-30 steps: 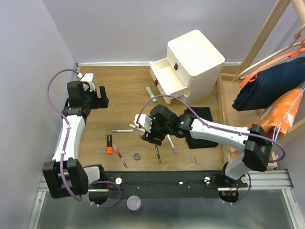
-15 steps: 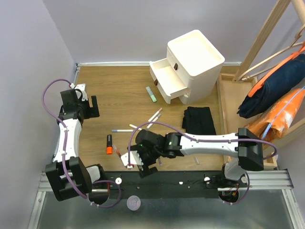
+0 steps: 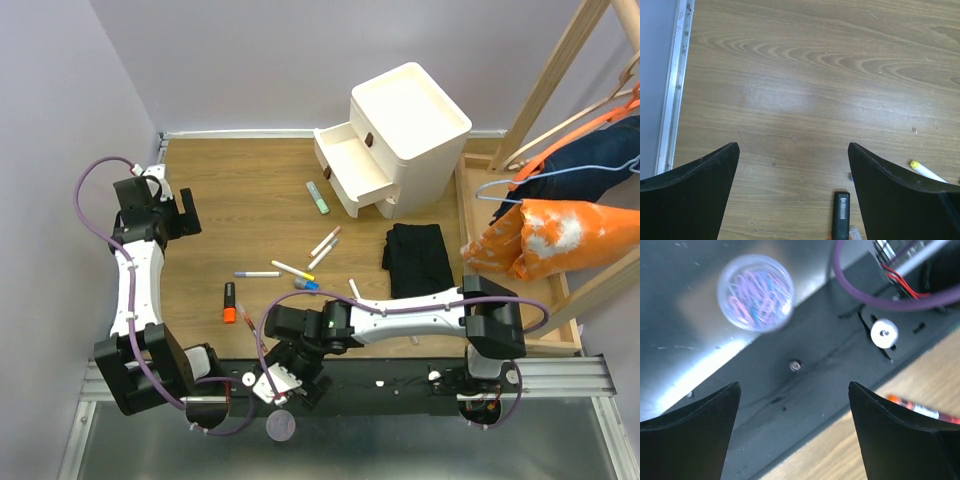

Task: Sort the stationery into containers
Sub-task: Pick up the stationery from the corner of the board.

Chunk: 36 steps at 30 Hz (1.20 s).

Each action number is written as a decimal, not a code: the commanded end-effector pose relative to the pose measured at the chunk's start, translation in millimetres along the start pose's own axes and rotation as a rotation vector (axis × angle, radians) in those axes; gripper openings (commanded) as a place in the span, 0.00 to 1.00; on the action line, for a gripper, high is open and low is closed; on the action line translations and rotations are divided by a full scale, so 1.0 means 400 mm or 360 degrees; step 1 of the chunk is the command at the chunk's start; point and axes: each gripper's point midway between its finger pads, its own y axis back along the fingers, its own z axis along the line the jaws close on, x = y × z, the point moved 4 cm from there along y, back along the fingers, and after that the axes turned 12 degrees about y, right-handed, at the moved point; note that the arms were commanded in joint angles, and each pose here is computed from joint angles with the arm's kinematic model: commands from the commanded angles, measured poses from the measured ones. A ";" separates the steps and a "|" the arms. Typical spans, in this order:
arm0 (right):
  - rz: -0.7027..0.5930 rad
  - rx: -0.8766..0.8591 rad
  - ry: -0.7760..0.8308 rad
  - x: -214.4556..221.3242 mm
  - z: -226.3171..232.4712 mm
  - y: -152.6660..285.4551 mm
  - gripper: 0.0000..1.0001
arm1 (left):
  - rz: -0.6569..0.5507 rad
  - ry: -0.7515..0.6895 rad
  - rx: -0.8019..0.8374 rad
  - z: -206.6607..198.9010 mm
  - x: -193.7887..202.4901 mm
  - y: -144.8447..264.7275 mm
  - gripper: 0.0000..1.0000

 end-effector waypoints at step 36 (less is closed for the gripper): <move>-0.0344 -0.0238 0.0155 -0.125 0.033 -0.165 0.90 | -0.0061 0.0159 -0.0055 0.062 0.012 0.042 0.99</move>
